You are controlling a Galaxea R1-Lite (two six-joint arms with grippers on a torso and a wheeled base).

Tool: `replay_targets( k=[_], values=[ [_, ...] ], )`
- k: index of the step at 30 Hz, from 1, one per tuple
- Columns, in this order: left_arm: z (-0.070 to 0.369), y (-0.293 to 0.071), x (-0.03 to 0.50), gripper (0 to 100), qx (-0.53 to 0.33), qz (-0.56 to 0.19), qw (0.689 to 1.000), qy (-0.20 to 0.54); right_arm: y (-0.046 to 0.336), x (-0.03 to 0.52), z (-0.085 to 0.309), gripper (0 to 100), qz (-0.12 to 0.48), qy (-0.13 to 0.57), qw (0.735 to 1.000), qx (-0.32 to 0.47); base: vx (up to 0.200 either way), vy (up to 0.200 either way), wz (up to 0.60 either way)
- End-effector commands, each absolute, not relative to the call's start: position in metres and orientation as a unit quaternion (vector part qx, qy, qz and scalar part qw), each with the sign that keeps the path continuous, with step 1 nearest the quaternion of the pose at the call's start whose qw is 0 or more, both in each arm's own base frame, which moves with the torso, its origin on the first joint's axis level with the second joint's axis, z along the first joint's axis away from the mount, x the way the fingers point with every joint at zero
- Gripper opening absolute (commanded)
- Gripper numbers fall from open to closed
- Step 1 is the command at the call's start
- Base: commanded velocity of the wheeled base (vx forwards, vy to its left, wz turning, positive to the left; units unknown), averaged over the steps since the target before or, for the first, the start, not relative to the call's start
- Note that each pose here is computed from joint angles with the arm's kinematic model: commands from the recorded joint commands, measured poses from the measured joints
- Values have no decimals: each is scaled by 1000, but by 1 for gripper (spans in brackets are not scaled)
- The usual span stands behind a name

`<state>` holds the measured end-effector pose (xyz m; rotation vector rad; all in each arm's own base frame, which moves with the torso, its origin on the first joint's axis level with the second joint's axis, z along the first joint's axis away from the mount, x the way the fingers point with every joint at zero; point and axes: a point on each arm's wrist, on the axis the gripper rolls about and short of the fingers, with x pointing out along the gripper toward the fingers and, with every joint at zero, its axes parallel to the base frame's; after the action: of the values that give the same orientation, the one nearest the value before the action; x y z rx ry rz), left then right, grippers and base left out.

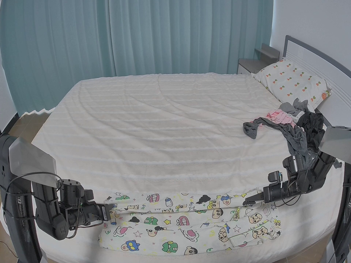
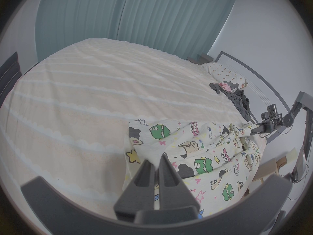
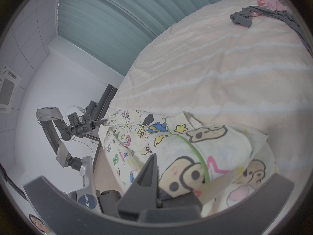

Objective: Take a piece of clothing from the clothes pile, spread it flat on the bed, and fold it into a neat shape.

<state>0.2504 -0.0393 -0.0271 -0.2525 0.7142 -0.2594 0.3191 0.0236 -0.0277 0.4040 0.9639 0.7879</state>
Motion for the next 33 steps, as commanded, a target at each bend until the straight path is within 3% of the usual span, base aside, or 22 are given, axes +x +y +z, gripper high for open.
replay_targets(
  k=[1,20,21,22,31,33],
  values=[
    [-27,-38,249,0,-121,-126,923,343,19,306,-16,0,364,445,796,190,0,0,0],
    [-59,-38,240,0,-105,-123,911,380,18,275,-30,0,327,490,795,144,0,0,0],
    [-60,-38,239,100,-104,-122,910,383,19,272,-32,0,328,494,793,141,0,0,0],
    [-60,-37,238,100,-104,-122,909,385,19,272,-32,100,327,495,793,140,0,0,0],
    [-60,-34,225,100,-108,-112,899,410,15,262,-28,100,303,503,799,130,0,0,0],
    [-57,-26,222,100,-116,-97,899,411,7,257,-18,100,279,497,812,125,0,0,0]
  ],
)
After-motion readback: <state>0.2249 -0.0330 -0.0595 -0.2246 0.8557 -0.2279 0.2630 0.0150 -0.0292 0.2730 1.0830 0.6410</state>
